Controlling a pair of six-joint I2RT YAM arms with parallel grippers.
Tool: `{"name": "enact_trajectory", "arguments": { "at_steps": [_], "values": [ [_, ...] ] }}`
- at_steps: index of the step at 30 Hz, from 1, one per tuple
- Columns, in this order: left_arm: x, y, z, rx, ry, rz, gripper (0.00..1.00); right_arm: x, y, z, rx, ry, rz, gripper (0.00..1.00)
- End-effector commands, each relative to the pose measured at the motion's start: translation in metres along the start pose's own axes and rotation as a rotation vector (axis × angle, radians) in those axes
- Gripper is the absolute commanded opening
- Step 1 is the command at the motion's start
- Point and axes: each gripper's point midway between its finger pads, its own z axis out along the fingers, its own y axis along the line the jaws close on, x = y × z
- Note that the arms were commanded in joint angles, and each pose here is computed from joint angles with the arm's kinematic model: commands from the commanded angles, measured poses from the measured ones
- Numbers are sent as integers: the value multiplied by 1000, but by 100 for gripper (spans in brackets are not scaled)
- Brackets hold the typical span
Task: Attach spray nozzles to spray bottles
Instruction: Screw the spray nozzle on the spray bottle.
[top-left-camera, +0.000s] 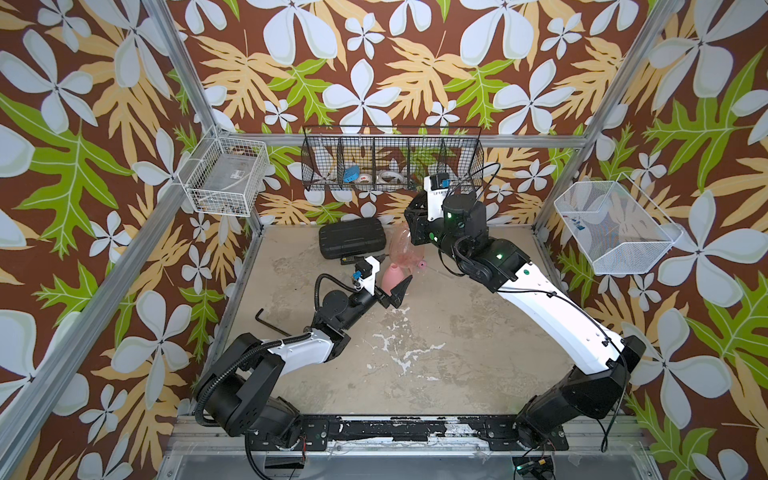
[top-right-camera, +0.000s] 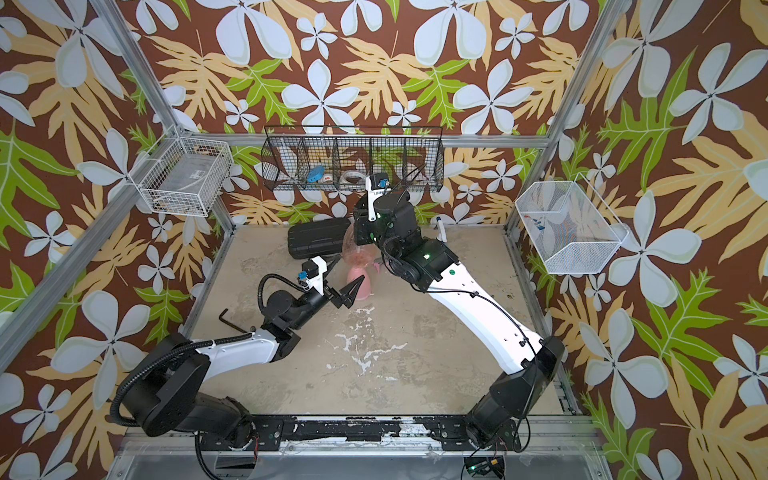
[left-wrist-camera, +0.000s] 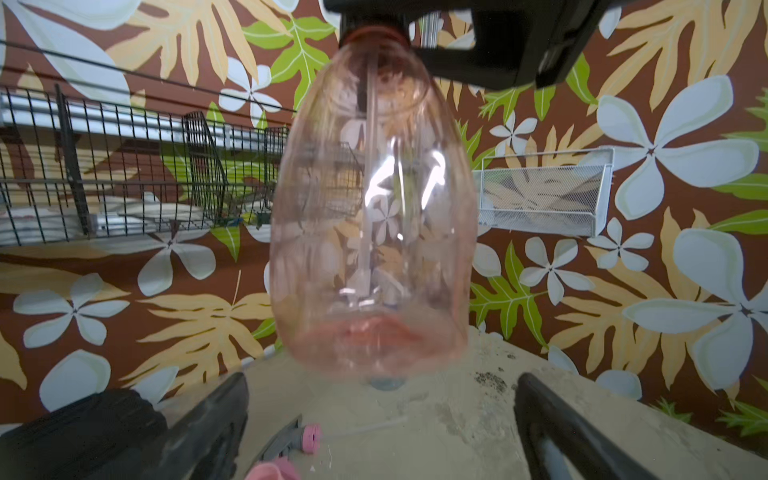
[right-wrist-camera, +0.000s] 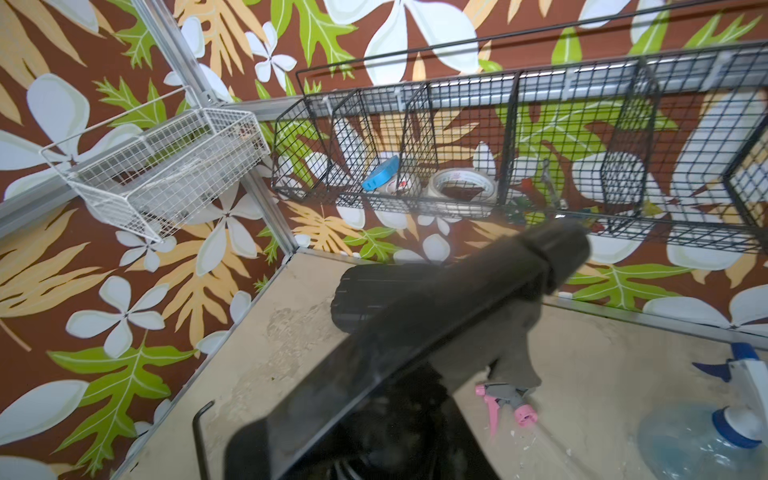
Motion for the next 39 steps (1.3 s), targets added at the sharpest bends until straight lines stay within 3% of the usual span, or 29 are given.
{"name": "enact_trajectory", "arguments": {
  "at_steps": [1,6,13,23,30,33,39],
  "values": [
    [8,3,-8,-26,31,2,100,-11,-18,0,90,-57,-48,0],
    [29,31,-34,-214,98,-143,100,20,-93,19,308,-86,-85,0],
    [45,55,-69,-401,135,-269,100,85,-171,58,390,-110,-46,0],
    [74,67,-86,-520,194,-436,100,98,-216,151,481,-137,-128,0],
    [85,90,-100,-629,208,-408,100,120,-243,205,478,-115,-138,0],
    [93,98,-106,-654,208,-479,100,130,-253,220,476,-104,-139,0],
    [105,92,-107,-607,204,-485,100,151,-257,232,464,-79,-153,0]
  ]
}}
